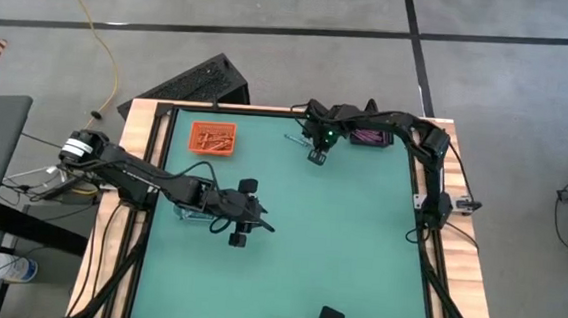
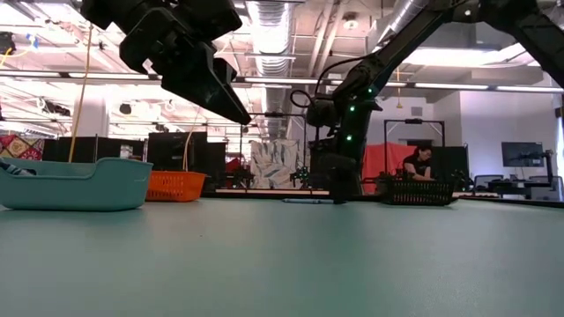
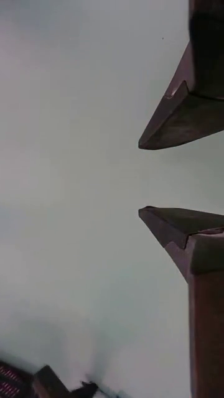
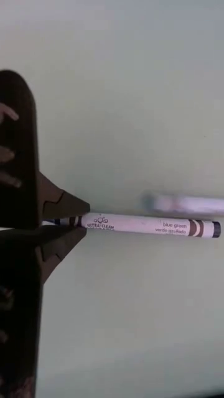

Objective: Sort crayons
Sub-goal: Put the blue crayon into the blue bin

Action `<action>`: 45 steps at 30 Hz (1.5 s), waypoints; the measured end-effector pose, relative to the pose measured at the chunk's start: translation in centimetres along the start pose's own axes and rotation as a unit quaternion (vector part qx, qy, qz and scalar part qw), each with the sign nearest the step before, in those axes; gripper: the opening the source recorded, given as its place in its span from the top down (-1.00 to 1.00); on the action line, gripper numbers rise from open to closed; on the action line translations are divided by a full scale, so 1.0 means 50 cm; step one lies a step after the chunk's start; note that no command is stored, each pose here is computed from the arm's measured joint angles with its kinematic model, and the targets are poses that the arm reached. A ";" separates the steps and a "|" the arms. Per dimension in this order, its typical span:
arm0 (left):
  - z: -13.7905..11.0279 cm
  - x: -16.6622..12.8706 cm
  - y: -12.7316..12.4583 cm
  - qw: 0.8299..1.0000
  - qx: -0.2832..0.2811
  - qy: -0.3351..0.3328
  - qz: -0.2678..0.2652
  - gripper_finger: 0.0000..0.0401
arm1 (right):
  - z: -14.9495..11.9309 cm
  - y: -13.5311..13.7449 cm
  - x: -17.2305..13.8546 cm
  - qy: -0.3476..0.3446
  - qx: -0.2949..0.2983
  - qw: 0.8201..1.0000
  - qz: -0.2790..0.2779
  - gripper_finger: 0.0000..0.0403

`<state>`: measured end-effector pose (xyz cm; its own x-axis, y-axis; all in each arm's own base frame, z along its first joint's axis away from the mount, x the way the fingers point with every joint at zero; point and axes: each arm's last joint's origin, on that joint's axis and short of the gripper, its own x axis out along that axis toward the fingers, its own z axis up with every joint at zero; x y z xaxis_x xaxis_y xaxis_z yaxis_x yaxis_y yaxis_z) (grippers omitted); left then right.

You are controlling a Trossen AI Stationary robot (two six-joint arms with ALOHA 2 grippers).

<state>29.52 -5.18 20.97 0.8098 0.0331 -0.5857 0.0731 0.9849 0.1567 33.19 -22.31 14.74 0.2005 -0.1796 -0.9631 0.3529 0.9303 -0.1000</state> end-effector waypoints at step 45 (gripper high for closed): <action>0.130 -0.264 0.076 0.928 0.111 -0.300 0.191 0.25 | -0.060 0.249 -0.530 -0.402 -0.189 0.896 0.001 1.00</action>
<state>22.88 -2.97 34.48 0.9748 0.2068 0.0836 -0.2218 0.8596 0.4603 29.55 -5.00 38.28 0.8479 -0.2087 -0.4873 0.0481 0.9457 -0.3213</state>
